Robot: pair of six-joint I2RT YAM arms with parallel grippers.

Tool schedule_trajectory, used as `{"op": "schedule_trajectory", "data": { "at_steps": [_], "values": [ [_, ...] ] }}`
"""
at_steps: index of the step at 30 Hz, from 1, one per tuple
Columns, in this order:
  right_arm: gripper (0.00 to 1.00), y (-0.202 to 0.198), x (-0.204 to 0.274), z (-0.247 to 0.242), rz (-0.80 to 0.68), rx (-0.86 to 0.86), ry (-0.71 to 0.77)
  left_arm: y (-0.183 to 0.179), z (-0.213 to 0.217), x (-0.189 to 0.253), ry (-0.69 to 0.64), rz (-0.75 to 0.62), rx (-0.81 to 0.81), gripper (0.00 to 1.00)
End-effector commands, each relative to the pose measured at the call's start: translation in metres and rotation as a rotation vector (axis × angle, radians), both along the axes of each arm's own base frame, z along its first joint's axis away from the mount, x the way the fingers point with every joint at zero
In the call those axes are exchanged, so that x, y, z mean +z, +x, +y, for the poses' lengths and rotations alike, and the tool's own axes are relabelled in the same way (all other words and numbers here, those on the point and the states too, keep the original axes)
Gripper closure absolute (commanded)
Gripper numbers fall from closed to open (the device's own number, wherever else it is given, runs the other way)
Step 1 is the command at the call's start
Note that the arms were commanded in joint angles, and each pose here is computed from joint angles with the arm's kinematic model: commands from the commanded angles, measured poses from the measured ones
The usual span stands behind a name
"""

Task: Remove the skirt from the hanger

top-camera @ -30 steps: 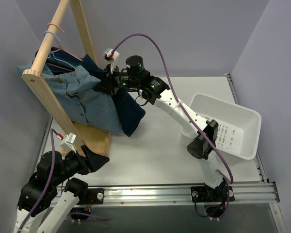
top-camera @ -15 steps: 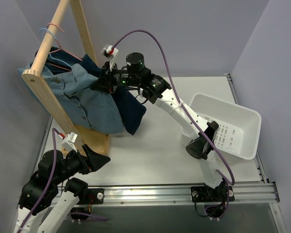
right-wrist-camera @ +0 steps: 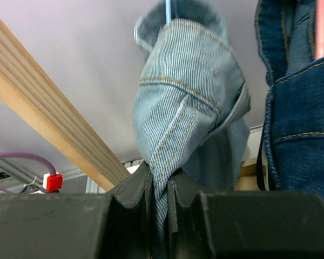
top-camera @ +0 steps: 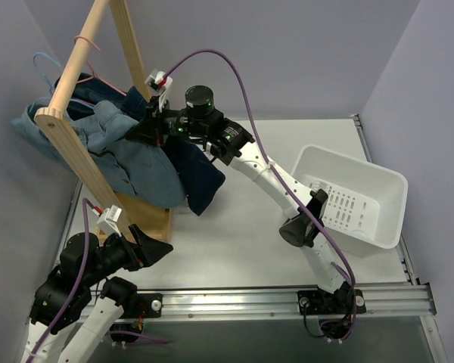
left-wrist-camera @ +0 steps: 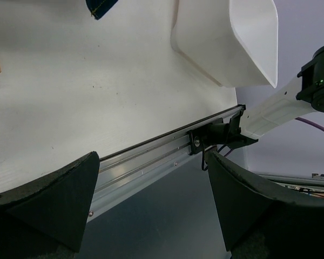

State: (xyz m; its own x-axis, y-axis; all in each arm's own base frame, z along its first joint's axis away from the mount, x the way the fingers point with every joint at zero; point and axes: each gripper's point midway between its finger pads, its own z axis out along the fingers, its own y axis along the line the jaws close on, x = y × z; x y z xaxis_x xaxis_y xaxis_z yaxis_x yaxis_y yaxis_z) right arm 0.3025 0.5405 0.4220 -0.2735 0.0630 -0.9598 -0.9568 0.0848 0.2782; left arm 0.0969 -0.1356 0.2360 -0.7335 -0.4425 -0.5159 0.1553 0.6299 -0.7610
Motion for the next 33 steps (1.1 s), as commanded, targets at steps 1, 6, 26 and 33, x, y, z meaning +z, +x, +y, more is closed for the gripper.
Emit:
{"op": "schedule_trajectory", "data": {
  "at_steps": [1,6,26,33],
  "values": [
    [1.0,-0.024,0.059,-0.001,-0.115,0.04,0.151,0.005,-0.006,0.008,-0.029,-0.023,-0.013,0.1],
    [1.0,-0.025,0.055,0.004,-0.099,0.034,0.151,0.005,-0.006,0.009,-0.031,-0.026,-0.016,0.1],
    [1.0,-0.024,0.015,-0.039,-0.048,-0.117,0.004,0.013,-0.001,0.036,0.113,-0.08,-0.068,0.16],
    [1.0,-0.035,-0.002,-0.072,-0.029,-0.181,-0.029,0.022,-0.009,0.054,0.132,-0.081,-0.105,0.17]
  ]
}}
